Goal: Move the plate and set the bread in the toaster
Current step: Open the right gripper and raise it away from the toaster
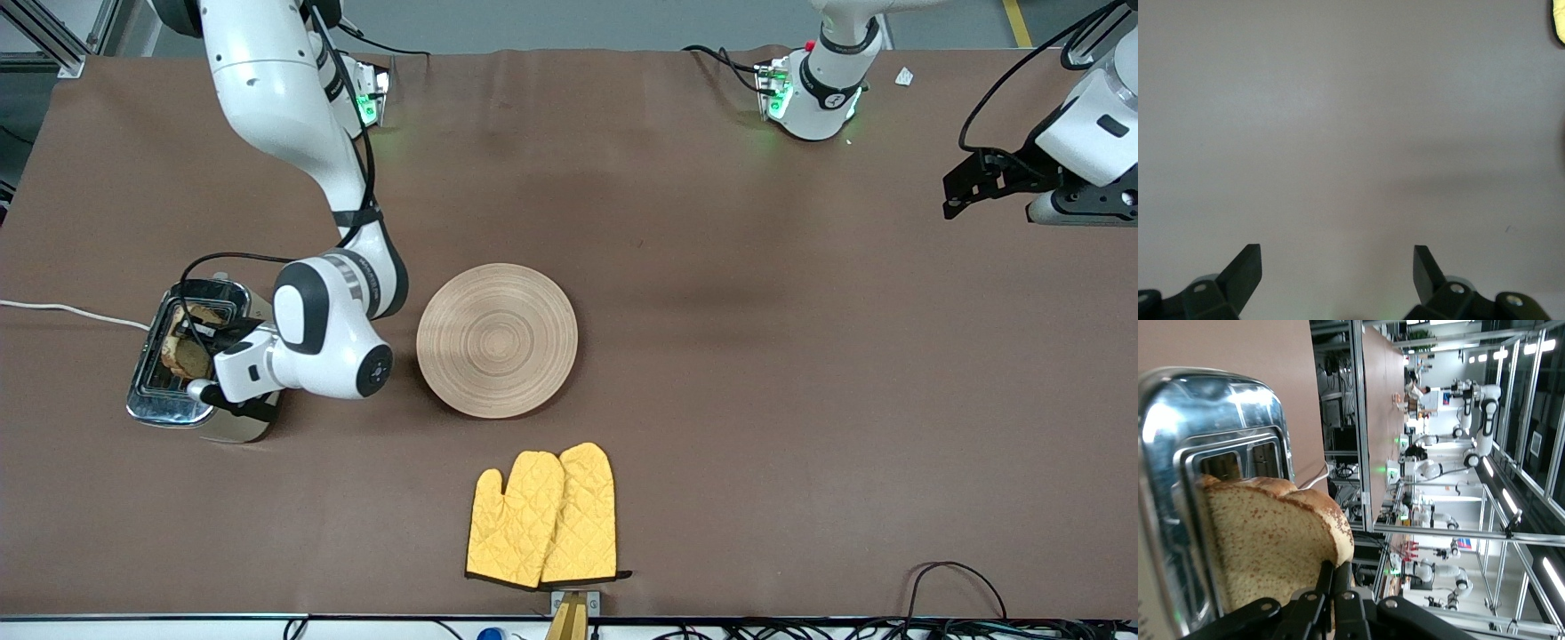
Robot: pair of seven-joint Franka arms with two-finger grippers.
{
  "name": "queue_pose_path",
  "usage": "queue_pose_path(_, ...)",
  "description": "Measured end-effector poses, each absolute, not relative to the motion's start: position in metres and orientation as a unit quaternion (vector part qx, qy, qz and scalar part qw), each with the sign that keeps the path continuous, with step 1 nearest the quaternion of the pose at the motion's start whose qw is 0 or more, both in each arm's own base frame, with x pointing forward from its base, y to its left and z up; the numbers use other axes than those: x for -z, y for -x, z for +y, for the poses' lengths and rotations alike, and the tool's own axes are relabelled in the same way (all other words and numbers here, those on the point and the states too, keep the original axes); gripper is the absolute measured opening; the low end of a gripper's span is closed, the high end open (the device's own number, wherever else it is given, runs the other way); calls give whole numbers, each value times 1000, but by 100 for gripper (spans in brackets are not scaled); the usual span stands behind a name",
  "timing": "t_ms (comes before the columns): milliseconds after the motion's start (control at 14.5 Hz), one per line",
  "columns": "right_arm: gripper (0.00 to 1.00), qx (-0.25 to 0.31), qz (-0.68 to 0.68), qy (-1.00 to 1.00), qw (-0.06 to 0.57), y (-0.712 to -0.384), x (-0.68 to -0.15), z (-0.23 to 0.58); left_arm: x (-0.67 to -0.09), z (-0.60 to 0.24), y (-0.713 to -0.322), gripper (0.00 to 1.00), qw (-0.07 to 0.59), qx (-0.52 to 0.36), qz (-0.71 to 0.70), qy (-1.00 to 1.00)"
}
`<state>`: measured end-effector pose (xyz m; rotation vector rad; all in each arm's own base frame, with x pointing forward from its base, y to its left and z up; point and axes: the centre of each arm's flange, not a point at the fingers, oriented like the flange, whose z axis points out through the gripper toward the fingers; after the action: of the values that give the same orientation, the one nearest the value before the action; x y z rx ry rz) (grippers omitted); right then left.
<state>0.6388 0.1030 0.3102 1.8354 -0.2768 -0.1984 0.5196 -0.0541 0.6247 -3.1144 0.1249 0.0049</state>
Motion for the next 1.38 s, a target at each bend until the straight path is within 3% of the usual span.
queue_pose_path(276,5,96,-130,-804,572,-642,-299,89,-624,-54,-520,100,12,-2,40,999)
queue_pose_path(345,10,99,-132,-810,563,-641,-297,91,-624,-54,-520,100,12,-2,40,999)
queue_pose_path(691,61,80,-124,-827,542,-644,-303,117,-623,-54,-520,100,12,-3,40,999)
queue_pose_path(967,100,57,-139,-871,467,-638,-360,155,-623,-54,-520,100,12,-3,40,999)
queue_pose_path(1382,100,25,-206,-957,201,-610,-532,124,-634,-57,-520,100,12,10,56,998)
